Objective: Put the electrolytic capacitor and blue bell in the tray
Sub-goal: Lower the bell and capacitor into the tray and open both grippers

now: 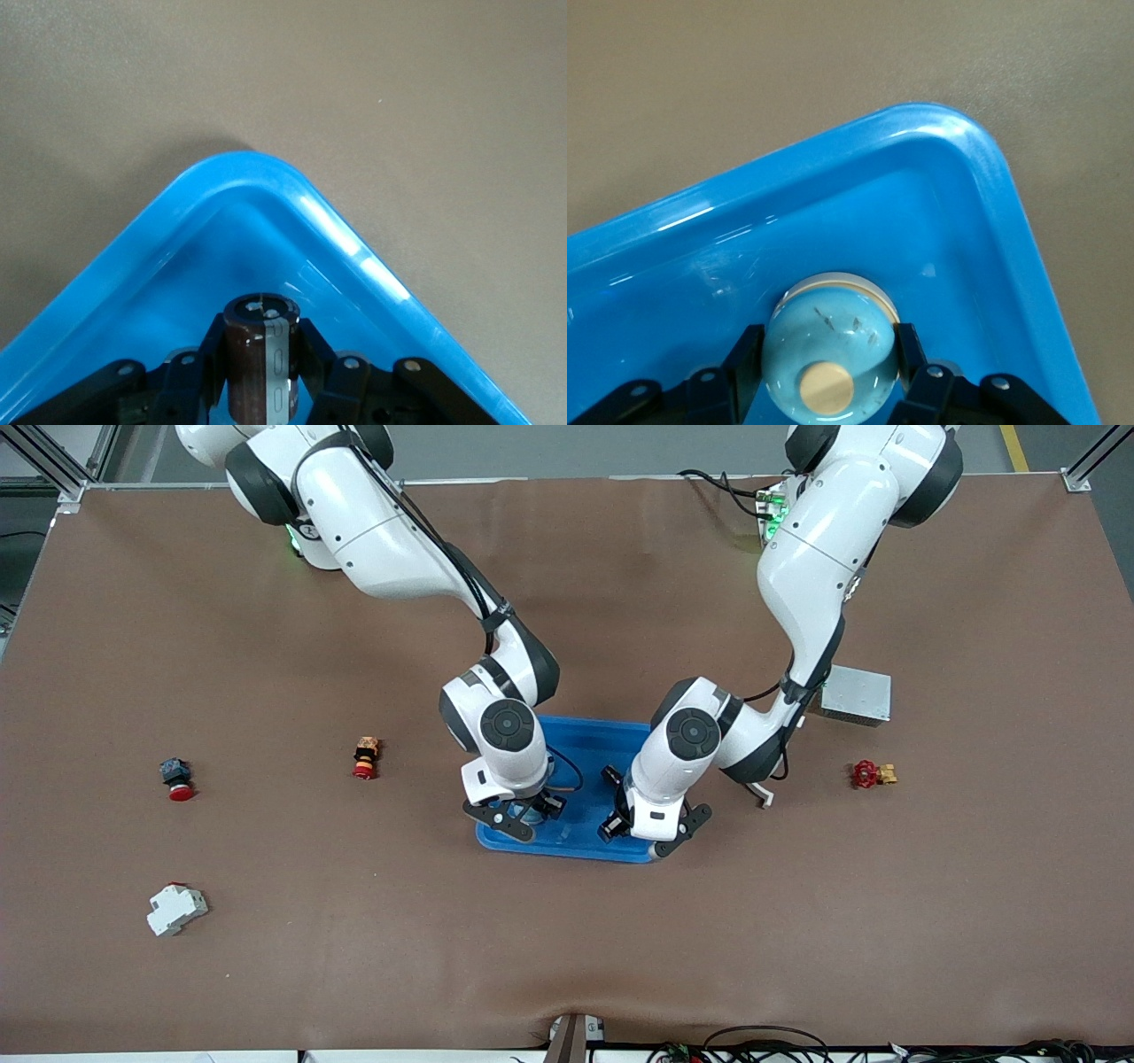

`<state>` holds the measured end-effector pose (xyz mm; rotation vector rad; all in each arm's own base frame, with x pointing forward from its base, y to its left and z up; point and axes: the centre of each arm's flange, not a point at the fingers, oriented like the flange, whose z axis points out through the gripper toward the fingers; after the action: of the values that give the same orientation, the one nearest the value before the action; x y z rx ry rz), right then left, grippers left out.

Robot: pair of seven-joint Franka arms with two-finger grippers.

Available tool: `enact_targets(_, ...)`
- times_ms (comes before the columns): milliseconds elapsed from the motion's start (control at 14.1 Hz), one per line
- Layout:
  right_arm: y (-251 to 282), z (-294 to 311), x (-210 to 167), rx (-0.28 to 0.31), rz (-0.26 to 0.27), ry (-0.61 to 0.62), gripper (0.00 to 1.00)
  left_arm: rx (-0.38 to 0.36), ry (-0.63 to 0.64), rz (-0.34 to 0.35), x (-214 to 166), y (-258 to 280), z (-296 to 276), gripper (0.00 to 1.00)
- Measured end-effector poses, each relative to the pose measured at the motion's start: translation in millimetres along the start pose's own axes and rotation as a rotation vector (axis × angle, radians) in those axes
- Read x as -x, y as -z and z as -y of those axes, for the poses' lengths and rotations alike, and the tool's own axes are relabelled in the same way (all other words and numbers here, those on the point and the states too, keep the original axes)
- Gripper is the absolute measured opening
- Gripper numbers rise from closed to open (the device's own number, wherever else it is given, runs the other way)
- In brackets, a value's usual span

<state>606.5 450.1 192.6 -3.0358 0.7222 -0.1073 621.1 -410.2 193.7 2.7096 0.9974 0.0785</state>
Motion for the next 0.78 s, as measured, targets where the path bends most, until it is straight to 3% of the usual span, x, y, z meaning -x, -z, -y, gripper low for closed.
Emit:
enact_targets(640, -0.3, -0.1, -1.5, 0.0, -0.002, 0.01, 0.65, -0.023, -0.003, -0.02, -4.2, -12.1, 6.5, 0.35)
enact_targets(782, -0.4, -0.6, -2.8, 0.0, -0.004, 0.032, 0.65, -0.019, -0.003, -0.022, -5.1, -10.9, 5.5, 0.5)
